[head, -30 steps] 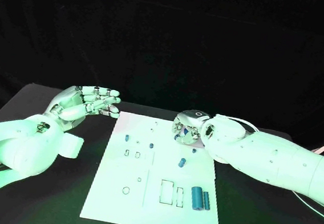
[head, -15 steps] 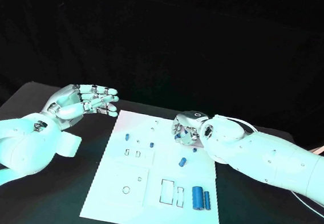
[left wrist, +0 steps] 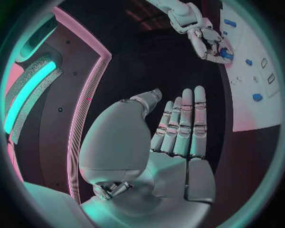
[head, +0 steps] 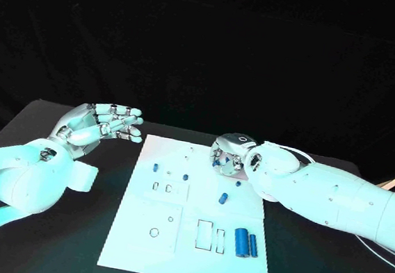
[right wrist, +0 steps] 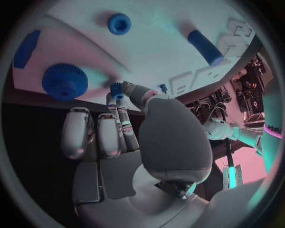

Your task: Assemble the parts on the task board

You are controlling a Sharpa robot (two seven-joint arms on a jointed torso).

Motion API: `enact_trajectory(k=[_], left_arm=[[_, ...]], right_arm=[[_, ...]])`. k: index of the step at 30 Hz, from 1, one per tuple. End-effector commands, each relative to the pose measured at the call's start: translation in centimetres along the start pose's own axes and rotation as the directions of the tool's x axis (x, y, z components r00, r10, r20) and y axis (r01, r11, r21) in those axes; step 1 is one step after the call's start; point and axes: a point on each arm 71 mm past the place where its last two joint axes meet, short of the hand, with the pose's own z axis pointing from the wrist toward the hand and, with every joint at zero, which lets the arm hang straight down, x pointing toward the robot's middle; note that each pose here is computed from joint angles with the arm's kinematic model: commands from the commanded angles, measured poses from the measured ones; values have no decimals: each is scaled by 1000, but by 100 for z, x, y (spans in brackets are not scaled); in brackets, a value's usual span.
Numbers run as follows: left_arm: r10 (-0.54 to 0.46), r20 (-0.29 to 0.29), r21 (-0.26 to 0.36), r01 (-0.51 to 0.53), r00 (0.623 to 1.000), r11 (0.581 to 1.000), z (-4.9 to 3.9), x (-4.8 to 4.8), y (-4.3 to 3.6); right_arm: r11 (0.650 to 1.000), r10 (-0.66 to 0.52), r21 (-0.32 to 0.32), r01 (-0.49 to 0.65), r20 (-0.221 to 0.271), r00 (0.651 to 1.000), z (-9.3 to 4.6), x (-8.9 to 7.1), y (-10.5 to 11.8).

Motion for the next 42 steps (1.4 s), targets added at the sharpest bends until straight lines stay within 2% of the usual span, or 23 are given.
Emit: enact_trajectory(k=[1, 7, 13, 19, 26, 36, 42], left_arm=[[-1, -2, 4, 1, 1000, 1000, 7, 8, -12], [-1, -1, 3, 1, 1000, 1000, 8, 5, -11], [-1, -2, 3, 1, 1000, 1000, 13, 9, -8], [-3, -6, 3, 3, 1000, 1000, 19, 23, -6], [-6, -11, 13, 6, 1000, 1000, 35, 54, -7], [-7, -14, 16, 7, 1000, 1000, 45, 72, -6], [-5, -16, 22, 5, 1000, 1000, 52, 77, -48]], right_arm=[[1000, 0, -9, 0, 31, 1000, -11, -26, 36], [1000, 2, -6, -1, 96, 995, 14, -105, 104], [1000, -4, 9, 2, 166, 986, 123, -163, 189], [1000, -8, 27, 3, 203, 979, 252, -186, 263], [999, -7, 43, -2, 212, 977, 354, -147, 328], [999, -7, 52, -4, 201, 980, 420, -58, 372], [999, -6, 49, -4, 198, 980, 437, -40, 401]])
